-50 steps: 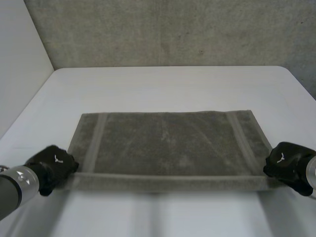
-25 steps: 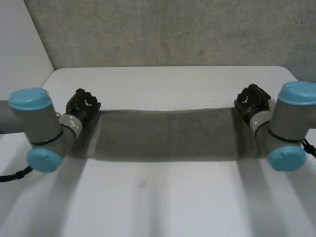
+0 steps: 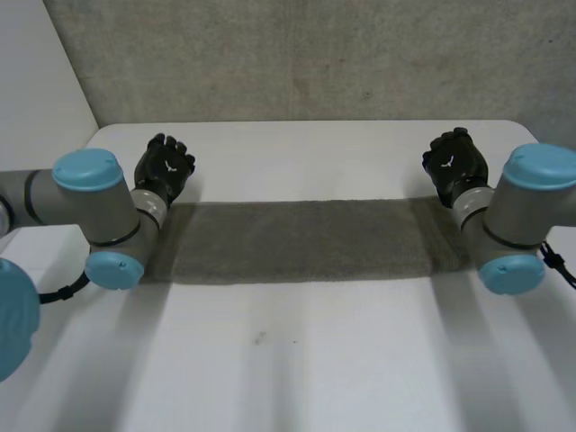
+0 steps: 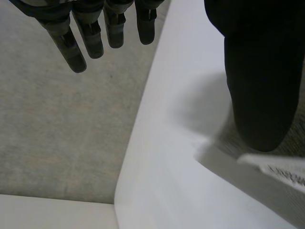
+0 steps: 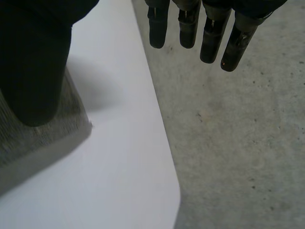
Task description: Fold the towel.
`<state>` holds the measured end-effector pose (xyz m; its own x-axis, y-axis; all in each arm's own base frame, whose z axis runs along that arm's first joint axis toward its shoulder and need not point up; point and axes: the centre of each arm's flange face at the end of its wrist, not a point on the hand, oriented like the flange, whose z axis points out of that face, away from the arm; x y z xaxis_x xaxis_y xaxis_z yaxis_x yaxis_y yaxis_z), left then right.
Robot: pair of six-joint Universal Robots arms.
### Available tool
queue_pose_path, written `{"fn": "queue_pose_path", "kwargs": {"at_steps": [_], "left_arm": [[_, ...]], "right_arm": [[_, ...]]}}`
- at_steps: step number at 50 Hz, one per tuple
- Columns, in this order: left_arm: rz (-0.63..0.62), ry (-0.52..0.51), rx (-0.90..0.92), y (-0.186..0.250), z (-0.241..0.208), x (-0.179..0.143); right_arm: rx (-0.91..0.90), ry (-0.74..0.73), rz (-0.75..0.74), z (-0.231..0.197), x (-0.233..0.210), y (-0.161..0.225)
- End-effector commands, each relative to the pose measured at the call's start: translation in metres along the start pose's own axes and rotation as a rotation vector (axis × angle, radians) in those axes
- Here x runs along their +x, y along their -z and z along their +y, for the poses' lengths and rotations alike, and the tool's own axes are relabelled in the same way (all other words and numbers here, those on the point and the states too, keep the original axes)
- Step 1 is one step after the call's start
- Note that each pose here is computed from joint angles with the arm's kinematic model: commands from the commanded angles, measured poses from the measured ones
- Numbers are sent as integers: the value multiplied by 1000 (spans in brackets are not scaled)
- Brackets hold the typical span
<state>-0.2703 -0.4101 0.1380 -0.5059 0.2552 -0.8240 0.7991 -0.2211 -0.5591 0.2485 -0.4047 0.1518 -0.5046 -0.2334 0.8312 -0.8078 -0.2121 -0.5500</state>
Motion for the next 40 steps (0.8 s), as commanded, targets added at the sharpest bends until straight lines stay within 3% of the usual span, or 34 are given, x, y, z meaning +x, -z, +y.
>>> {"fn": "queue_pose_path", "kwargs": {"at_steps": [1, 7, 14, 29, 40], "left_arm": [[-14, 97, 15, 20, -15, -21], [21, 237, 13, 45, -20, -27], [118, 358, 10, 76, -17, -19], [148, 391, -26, 91, -6, -9], [152, 393, -32, 92, -5, -8]], "right_arm": [[5, -241, -142, -18, 24, 40], [-147, -452, -257, 10, 43, 58], [-235, -546, -368, 30, 38, 69], [-288, -577, -355, 71, 23, 58], [-299, -530, -277, 94, 38, 49]]}}
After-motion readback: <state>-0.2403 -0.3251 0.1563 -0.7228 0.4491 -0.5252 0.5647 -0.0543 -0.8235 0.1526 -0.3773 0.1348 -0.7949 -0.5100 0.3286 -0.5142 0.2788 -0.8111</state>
